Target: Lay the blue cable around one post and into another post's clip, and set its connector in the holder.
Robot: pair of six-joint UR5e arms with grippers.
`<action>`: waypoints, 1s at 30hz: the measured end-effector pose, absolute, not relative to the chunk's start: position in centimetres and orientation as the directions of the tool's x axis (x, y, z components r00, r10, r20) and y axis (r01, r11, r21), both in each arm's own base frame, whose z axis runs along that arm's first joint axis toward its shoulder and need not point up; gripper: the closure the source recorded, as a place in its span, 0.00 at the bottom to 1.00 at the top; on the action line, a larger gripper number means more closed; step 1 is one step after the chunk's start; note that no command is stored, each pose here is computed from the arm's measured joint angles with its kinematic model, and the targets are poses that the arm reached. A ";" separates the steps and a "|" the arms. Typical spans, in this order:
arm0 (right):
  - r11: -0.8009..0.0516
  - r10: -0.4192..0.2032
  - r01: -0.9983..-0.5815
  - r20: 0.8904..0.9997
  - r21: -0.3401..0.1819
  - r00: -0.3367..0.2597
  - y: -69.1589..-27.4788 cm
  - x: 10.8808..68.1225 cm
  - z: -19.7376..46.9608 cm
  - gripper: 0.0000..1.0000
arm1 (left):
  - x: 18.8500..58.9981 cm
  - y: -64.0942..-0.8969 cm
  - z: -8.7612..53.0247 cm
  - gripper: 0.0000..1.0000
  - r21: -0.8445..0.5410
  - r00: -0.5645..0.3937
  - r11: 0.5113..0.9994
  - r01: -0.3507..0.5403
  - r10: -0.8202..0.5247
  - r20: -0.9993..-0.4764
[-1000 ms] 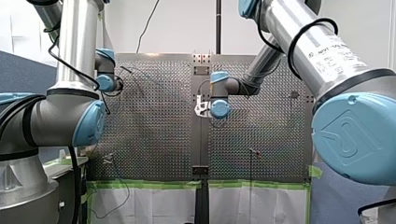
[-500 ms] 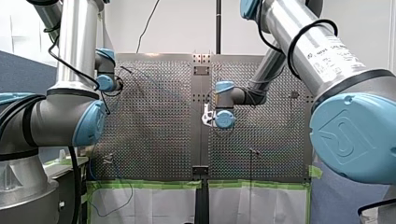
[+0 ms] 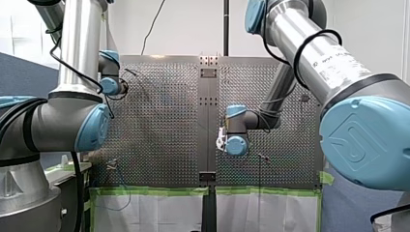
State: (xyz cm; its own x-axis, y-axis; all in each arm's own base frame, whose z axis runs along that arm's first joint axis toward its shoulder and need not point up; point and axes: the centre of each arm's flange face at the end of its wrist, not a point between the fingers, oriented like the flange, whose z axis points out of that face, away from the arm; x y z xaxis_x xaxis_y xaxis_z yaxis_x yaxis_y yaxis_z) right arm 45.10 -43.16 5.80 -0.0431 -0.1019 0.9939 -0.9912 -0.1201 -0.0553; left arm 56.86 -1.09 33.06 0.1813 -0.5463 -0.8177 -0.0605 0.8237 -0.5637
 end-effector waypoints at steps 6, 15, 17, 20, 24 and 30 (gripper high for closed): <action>-0.033 -0.137 -0.997 0.988 -0.072 -0.067 -42.7 42.0 1.5 1.00 | 56.8 -1.3 33.1 0.00 -0.563 0.179 0.824 -0.058 -0.546 -0.818; 0.067 -0.202 -0.996 0.977 -0.063 -0.075 -42.0 35.8 -5.2 1.00 | 56.9 -1.4 33.1 0.00 -0.561 0.179 0.826 -0.056 -0.545 -0.819; 0.076 -0.216 -0.995 0.974 -0.057 -0.072 -41.8 34.7 -6.4 1.00 | 56.9 -1.4 33.1 0.00 -0.561 0.179 0.826 -0.056 -0.544 -0.820; 0.083 -0.239 -0.995 0.969 -0.051 -0.070 -41.3 33.1 -8.1 1.00 | 56.9 -1.4 33.1 0.00 -0.561 0.179 0.826 -0.056 -0.544 -0.820; 0.089 -0.262 -0.995 0.962 -0.052 -0.074 -40.8 31.2 -9.7 1.00 | 56.9 -1.4 33.1 0.00 -0.559 0.178 0.827 -0.056 -0.543 -0.821; 0.098 -0.282 -0.993 0.954 -0.072 -0.097 -40.2 28.4 -11.1 1.00 | 56.9 -1.5 33.1 0.00 -0.557 0.177 0.829 -0.055 -0.541 -0.822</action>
State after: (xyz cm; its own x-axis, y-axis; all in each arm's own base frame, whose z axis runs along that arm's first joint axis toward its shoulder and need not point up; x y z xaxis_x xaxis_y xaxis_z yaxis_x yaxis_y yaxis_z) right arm 28.38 -40.15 -11.15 -0.0974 -0.2823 0.9544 -0.9926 0.0979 -0.0724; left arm 56.85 -1.53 33.07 0.1772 -0.5410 -0.8221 -0.0552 0.8286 -0.5572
